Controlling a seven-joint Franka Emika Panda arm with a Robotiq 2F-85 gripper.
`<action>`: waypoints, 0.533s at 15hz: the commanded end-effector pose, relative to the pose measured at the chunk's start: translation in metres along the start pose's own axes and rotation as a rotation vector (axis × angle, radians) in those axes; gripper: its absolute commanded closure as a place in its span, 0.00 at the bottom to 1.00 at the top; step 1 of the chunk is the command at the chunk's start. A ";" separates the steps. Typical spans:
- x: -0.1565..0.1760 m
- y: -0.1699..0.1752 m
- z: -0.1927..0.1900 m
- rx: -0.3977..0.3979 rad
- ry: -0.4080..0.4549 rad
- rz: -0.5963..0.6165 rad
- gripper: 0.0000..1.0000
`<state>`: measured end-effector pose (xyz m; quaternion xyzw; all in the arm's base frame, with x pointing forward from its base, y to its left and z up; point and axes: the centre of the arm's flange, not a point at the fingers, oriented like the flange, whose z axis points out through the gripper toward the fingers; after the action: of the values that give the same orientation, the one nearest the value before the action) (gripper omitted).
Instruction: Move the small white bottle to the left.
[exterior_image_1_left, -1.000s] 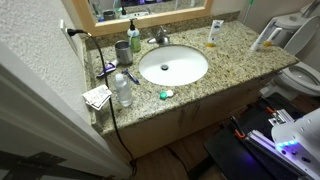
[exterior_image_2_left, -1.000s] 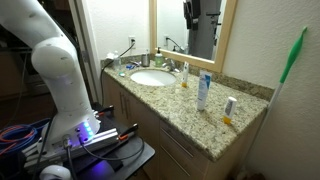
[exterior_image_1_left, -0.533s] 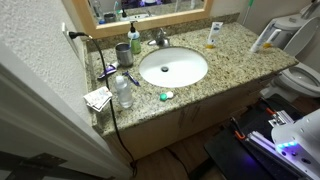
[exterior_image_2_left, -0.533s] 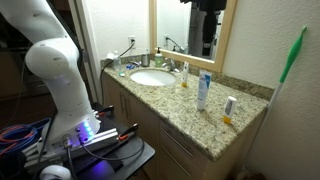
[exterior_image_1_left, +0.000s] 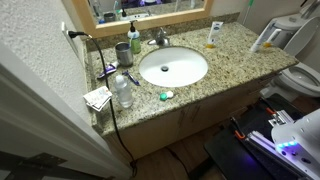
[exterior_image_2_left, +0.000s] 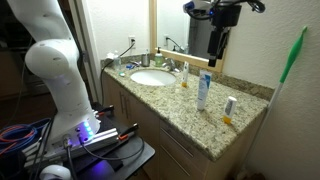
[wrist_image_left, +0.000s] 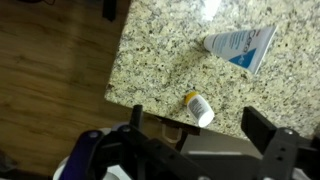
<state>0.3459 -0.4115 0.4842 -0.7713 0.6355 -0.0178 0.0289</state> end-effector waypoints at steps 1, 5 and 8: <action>0.072 -0.020 0.035 0.005 -0.046 0.198 0.00; 0.050 -0.012 0.050 -0.010 -0.047 0.176 0.00; 0.052 -0.021 0.051 -0.004 -0.054 0.188 0.00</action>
<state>0.3718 -0.4544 0.4441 -0.7151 0.6977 -0.0016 0.0439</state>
